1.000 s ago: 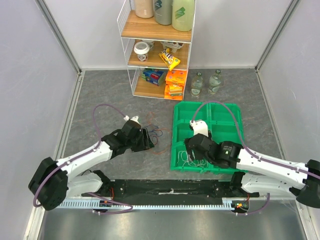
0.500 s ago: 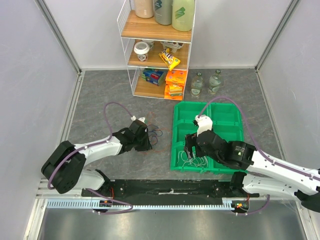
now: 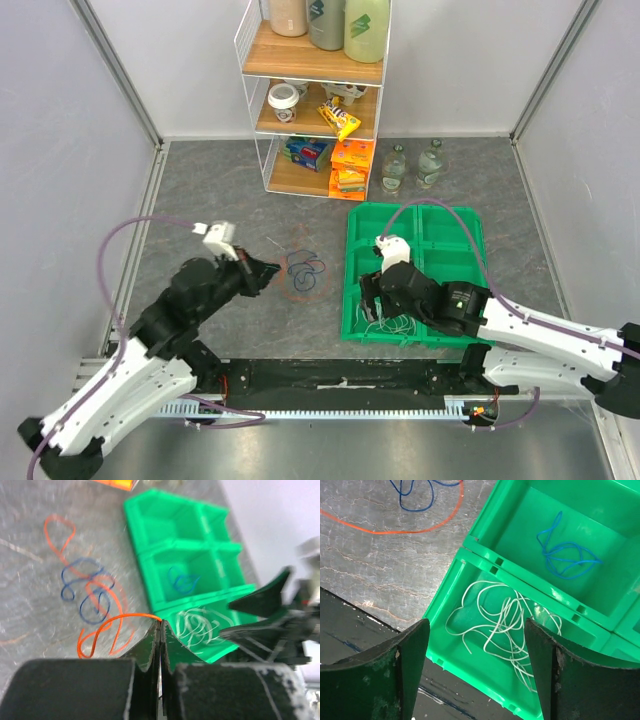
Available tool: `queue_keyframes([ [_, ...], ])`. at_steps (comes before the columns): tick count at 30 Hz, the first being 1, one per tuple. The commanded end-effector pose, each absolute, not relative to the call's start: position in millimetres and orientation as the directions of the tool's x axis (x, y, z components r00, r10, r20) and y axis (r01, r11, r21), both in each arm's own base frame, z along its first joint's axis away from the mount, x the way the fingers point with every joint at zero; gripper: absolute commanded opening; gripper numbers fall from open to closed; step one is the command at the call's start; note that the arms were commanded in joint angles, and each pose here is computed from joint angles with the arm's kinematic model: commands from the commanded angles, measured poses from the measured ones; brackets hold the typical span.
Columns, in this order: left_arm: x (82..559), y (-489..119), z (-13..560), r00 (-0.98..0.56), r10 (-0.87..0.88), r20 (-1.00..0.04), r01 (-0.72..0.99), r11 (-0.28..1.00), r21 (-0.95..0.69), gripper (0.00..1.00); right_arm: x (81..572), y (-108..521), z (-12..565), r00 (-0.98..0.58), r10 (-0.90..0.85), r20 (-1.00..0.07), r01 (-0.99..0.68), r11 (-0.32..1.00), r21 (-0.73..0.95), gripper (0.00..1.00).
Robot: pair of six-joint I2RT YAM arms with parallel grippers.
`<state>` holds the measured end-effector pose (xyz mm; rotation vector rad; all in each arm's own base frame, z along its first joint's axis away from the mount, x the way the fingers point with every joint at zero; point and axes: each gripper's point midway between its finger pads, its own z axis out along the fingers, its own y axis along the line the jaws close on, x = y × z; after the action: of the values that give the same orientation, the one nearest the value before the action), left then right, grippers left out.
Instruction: Untangle the cables
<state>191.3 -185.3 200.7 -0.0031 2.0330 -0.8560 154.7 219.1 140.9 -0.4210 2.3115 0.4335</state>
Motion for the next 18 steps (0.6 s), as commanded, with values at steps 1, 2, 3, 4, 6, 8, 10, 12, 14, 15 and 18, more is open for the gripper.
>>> queue_keyframes([
  [1, 181.3, -157.4, 273.3, -0.405, -0.384, -0.83, 0.4, 0.742, -0.538, 0.02, 159.3, 243.5, 152.5, -0.65, -0.175, -0.739, -0.478, 0.851, 0.219, 0.84],
  [2, 176.4, -155.3, 292.3, -0.362, -0.405, -0.84, 0.439, 0.72, -0.537, 0.02, 158.9, 250.2, 154.2, -0.643, -0.184, -0.743, -0.502, 0.834, 0.228, 0.85],
  [3, 170.4, -152.9, 312.0, -0.321, -0.429, -0.845, 0.48, 0.695, -0.535, 0.02, 156.8, 259.3, 156.4, -0.637, -0.196, -0.746, -0.536, 0.808, 0.244, 0.86],
  [4, 165.6, -150.9, 328.4, -0.285, -0.449, -0.847, 0.513, 0.675, -0.53, 0.02, 156.2, 269.3, 161.0, -0.62, -0.203, -0.758, -0.572, 0.778, 0.261, 0.86],
  [6, 157.5, -145.7, 353.7, -0.24, -0.49, -0.838, 0.547, 0.645, -0.534, 0.02, 154.1, 288.8, 170.0, -0.594, -0.203, -0.779, -0.632, 0.717, 0.295, 0.89],
  [8, 152.1, -141.1, 371.6, -0.226, -0.534, -0.815, 0.555, 0.617, -0.558, 0.02, 155.3, 310.4, 184.6, -0.551, -0.186, -0.813, -0.688, 0.652, 0.318, 0.92],
  [10, 146.2, -141.1, 386.4, -0.223, -0.562, -0.797, 0.577, 0.583, -0.572, 0.02, 154.3, 331.1, 193.8, -0.519, -0.184, -0.834, -0.739, 0.588, 0.33, 0.93],
  [12, 142.9, -142.2, 393.9, -0.228, -0.575, -0.785, 0.59, 0.56, -0.582, 0.02, 157.3, 353.1, 201.8, -0.491, -0.168, -0.855, -0.77, 0.543, 0.335, 0.94],
  [14, 139.6, -143.2, 397.7, -0.238, -0.587, -0.774, 0.598, 0.539, -0.593, 0.02, 155.2, 375.9, 200.1, -0.476, -0.175, -0.862, -0.796, 0.501, 0.338, 0.94],
  [15, 138.8, -144.3, 398.8, -0.245, -0.592, -0.768, 0.601, 0.529, -0.599, 0.02, 155.5, 389.3, 208.2, -0.452, -0.152, -0.879, -0.812, 0.479, 0.335, 0.94],
  [18, 136.1, -145.3, 398.8, -0.263, -0.602, -0.754, 0.601, 0.509, -0.616, 0.02, 163.4, 413.3, 208.9, -0.376, -0.171, -0.911, -0.821, 0.518, 0.242, 0.94],
])
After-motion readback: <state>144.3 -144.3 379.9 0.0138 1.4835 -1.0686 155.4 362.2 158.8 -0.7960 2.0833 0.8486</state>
